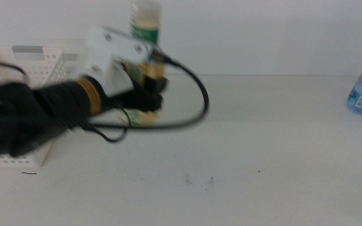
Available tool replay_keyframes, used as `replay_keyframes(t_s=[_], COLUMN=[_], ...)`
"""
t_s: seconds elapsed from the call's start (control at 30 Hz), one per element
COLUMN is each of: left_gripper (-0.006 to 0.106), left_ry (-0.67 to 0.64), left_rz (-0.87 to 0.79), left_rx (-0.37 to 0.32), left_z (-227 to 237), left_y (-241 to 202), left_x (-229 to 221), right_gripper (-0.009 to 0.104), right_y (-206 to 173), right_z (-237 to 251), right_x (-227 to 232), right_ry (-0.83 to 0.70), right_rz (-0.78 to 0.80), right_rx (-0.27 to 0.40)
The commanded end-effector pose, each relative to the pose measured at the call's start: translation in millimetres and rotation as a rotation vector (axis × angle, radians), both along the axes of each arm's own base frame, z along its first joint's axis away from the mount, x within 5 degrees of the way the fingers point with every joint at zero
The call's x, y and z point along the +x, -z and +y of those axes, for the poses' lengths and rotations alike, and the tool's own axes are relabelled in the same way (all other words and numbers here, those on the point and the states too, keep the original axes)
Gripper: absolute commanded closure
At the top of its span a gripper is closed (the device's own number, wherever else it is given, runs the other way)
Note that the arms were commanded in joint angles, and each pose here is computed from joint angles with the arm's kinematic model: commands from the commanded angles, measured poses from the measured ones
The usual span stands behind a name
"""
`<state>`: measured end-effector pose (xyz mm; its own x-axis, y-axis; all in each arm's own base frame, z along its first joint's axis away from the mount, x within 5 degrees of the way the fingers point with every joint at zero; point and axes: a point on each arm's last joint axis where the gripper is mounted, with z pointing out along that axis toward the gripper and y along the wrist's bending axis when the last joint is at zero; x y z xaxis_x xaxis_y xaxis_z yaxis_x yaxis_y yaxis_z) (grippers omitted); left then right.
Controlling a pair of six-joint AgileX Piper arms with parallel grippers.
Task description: Use arms to grab the bottles and put them into the dustbin to the left of the table.
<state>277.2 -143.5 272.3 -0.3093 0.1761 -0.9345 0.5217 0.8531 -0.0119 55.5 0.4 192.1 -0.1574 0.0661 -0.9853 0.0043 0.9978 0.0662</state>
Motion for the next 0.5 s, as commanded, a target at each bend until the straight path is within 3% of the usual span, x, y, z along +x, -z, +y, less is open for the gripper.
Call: replay_keyframes(t_s=[0.0,0.1,0.17,0.23,0.33,0.47], left_gripper=[0.102,0.102,0.102,0.102,0.102,0.102], left_ry=[-0.073,-0.206,-0.269,-0.231,-0.174,-0.241], left_rz=[-0.021,0.032,0.088,0.144,0.223,0.312], left_rx=[-0.012,-0.015,0.052,0.128,0.126,0.148], left_z=[8.5,23.6,41.8,57.9,77.7,117.0], left_y=[-30.8,-57.4,-74.1,-90.9,-113.1,-134.1], left_x=[-3.3,0.1,7.0,16.8,31.2,52.2], right_gripper=[0.002,0.002,0.002,0.002,0.002,0.002], right_y=[0.5,0.5,0.5,0.5,0.5,0.5], right_z=[-0.5,-0.5,-0.5,-0.5,-0.5,-0.5], right_x=[-0.1,-0.1,-0.1,-0.1,-0.1,-0.1], right_ry=[0.006,0.006,0.006,0.006,0.006,0.006], right_rz=[-0.007,-0.007,-0.007,-0.007,-0.007,-0.007], right_rx=[-0.015,-0.015,-0.015,-0.015,-0.015,-0.015])
